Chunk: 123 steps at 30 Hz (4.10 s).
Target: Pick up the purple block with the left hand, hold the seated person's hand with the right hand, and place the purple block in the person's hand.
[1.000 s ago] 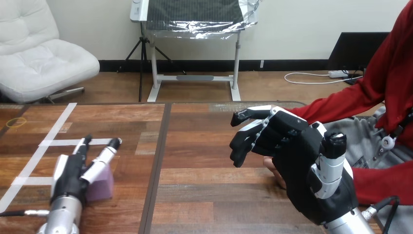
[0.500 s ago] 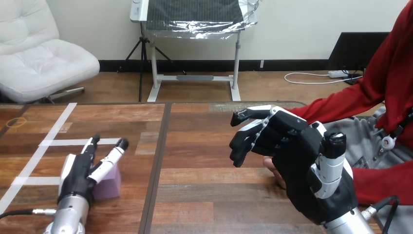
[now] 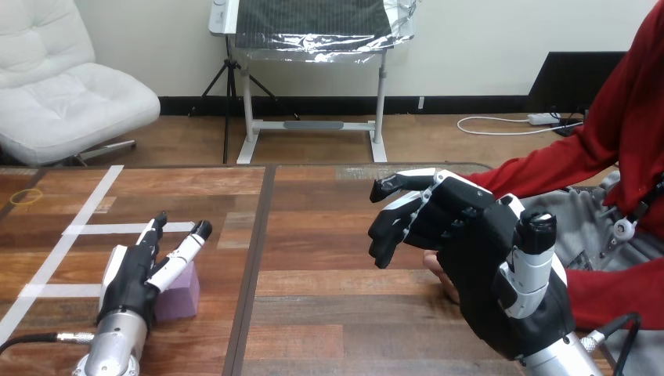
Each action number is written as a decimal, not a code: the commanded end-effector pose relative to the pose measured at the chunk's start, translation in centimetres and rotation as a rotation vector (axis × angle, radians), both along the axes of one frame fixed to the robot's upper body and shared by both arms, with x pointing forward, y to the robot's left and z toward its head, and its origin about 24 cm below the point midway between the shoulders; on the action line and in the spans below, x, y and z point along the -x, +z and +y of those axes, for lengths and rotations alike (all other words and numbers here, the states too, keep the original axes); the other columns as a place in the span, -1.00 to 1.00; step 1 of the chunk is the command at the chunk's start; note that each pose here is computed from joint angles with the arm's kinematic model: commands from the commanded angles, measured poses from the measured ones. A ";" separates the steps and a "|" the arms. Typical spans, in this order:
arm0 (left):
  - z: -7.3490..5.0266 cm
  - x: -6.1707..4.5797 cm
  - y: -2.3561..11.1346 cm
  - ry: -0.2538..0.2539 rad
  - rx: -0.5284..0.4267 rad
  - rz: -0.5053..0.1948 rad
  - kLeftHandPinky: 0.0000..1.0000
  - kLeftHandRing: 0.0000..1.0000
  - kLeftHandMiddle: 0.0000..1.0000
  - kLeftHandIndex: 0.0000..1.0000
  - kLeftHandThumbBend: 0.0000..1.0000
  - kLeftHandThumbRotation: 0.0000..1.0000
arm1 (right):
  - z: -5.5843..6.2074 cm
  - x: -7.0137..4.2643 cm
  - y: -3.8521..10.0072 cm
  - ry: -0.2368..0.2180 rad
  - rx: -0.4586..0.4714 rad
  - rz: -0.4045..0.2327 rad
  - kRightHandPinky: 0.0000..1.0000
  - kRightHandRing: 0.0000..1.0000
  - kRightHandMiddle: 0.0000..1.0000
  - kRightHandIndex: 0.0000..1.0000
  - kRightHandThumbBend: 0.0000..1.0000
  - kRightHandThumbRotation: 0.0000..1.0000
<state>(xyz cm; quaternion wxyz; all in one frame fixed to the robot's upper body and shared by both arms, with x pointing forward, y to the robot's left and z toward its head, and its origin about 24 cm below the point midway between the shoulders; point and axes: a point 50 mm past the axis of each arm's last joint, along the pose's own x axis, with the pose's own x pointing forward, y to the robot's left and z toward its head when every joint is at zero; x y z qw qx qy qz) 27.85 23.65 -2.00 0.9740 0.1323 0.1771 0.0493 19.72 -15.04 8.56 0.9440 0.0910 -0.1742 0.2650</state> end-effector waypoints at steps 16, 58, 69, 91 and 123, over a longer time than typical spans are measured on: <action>-2.5 -2.1 1.9 -0.089 0.031 -0.065 0.97 1.00 1.00 0.94 0.23 0.19 | 0.3 -0.9 1.6 0.003 -0.018 -0.085 -0.28 -0.09 0.05 0.25 0.83 1.00; 3.3 -1.8 3.9 -0.151 -0.436 0.067 0.66 0.79 0.84 0.80 0.48 -0.53 | 0.2 -0.9 1.5 0.003 -0.023 -0.086 -0.26 -0.09 0.04 0.26 0.84 1.00; 4.7 -1.8 4.9 -0.165 -0.482 0.113 0.96 0.91 0.91 0.87 0.49 -0.63 | 0.3 -1.0 1.5 0.013 -0.024 -0.080 -0.27 -0.09 0.05 0.26 0.86 1.00; 6.9 -2.1 7.0 -0.230 -0.568 0.144 0.78 0.96 0.93 0.88 0.55 -0.76 | 0.3 -1.1 1.6 0.001 -0.023 -0.081 -0.27 -0.09 0.04 0.25 0.84 1.00; 7.4 -3.3 10.2 -0.433 -0.658 0.244 0.78 0.94 0.89 0.84 0.52 -0.63 | 0.3 -1.1 1.5 0.002 -0.019 -0.094 -0.27 -0.09 0.04 0.25 0.83 1.00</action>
